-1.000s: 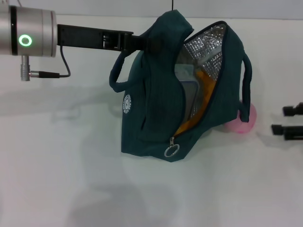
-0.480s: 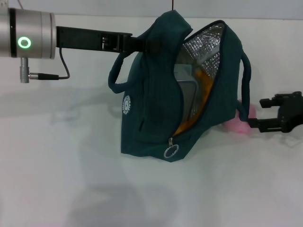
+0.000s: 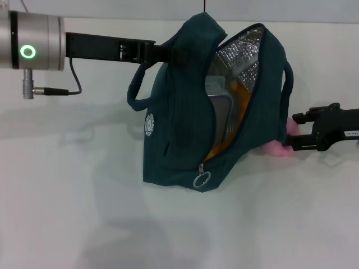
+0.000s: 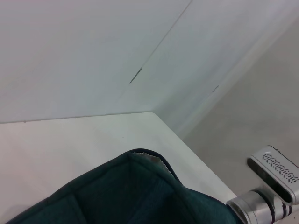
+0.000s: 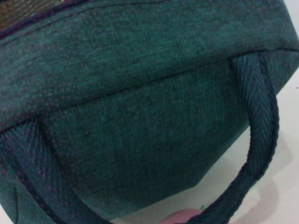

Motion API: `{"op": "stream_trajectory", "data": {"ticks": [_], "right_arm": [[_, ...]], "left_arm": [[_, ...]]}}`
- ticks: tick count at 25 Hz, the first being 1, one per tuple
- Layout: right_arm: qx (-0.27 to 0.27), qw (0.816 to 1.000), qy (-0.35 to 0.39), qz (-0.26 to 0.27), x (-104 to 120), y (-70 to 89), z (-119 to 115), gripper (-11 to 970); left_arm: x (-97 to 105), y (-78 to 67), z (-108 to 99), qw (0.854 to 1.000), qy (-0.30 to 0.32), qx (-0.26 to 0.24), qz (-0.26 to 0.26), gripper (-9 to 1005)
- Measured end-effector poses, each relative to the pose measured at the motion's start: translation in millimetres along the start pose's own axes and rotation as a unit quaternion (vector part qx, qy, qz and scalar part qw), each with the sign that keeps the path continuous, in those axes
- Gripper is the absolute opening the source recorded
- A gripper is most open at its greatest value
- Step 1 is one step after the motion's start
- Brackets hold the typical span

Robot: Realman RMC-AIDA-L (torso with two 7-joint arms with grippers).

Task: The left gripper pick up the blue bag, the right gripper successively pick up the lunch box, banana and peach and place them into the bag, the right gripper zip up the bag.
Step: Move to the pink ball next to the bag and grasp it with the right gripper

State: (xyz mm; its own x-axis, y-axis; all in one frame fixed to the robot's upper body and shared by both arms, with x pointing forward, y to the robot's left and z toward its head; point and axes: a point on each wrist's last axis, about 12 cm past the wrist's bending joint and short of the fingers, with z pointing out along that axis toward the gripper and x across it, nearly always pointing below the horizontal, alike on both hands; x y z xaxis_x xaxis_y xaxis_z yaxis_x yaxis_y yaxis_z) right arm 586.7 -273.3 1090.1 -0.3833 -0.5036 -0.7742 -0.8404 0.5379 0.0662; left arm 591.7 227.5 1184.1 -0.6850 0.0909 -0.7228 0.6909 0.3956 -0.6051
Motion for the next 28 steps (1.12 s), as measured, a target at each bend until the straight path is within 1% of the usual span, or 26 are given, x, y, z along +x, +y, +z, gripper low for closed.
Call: {"op": "stream_trajectory", "data": {"ticks": [7, 12, 17, 21, 23, 24, 25, 27, 28], "right_arm": [[0.007, 1.000, -0.001, 0.005, 2.1, -2.3, -2.8, 597], [0.017, 1.000, -0.004, 0.019, 8.9, -4.8, -8.5, 367], [0.043, 0.998, -0.018, 0.046, 21.8, -10.2, -22.5, 249], [0.070, 0.994, -0.042, 0.078, 35.7, -14.8, -39.9, 158], [0.077, 0.992, -0.049, 0.086, 41.0, -15.2, -47.0, 114], [0.077, 0.992, -0.049, 0.086, 41.0, -15.2, -47.0, 91], [0.093, 0.989, -0.063, 0.094, 46.7, -16.3, -59.2, 69], [0.100, 0.987, -0.079, 0.097, 47.7, -16.5, -66.9, 55], [0.100, 0.985, -0.098, 0.098, 47.9, -15.4, -73.9, 48]], "left_arm": [[-1.6, -0.3, -0.2, 1.000, 0.000, 0.000, 0.002, 53], [-2.7, -0.6, 0.1, 1.000, 0.000, 0.000, 0.004, 54], [-3.6, -0.3, 0.3, 1.000, -0.002, -0.002, 0.005, 54], [-3.4, 0.5, -0.1, 1.000, -0.004, -0.004, 0.004, 54], [-3.5, 0.5, 0.0, 1.000, -0.004, -0.004, 0.004, 54], [-3.6, 0.4, 0.0, 1.000, -0.004, -0.004, 0.004, 54], [-3.7, 0.4, 0.1, 1.000, -0.004, -0.004, 0.004, 53], [-3.7, 0.4, 0.1, 1.000, -0.004, -0.004, 0.004, 53], [-3.5, 0.5, 0.0, 1.000, -0.004, -0.004, 0.004, 53]]}}
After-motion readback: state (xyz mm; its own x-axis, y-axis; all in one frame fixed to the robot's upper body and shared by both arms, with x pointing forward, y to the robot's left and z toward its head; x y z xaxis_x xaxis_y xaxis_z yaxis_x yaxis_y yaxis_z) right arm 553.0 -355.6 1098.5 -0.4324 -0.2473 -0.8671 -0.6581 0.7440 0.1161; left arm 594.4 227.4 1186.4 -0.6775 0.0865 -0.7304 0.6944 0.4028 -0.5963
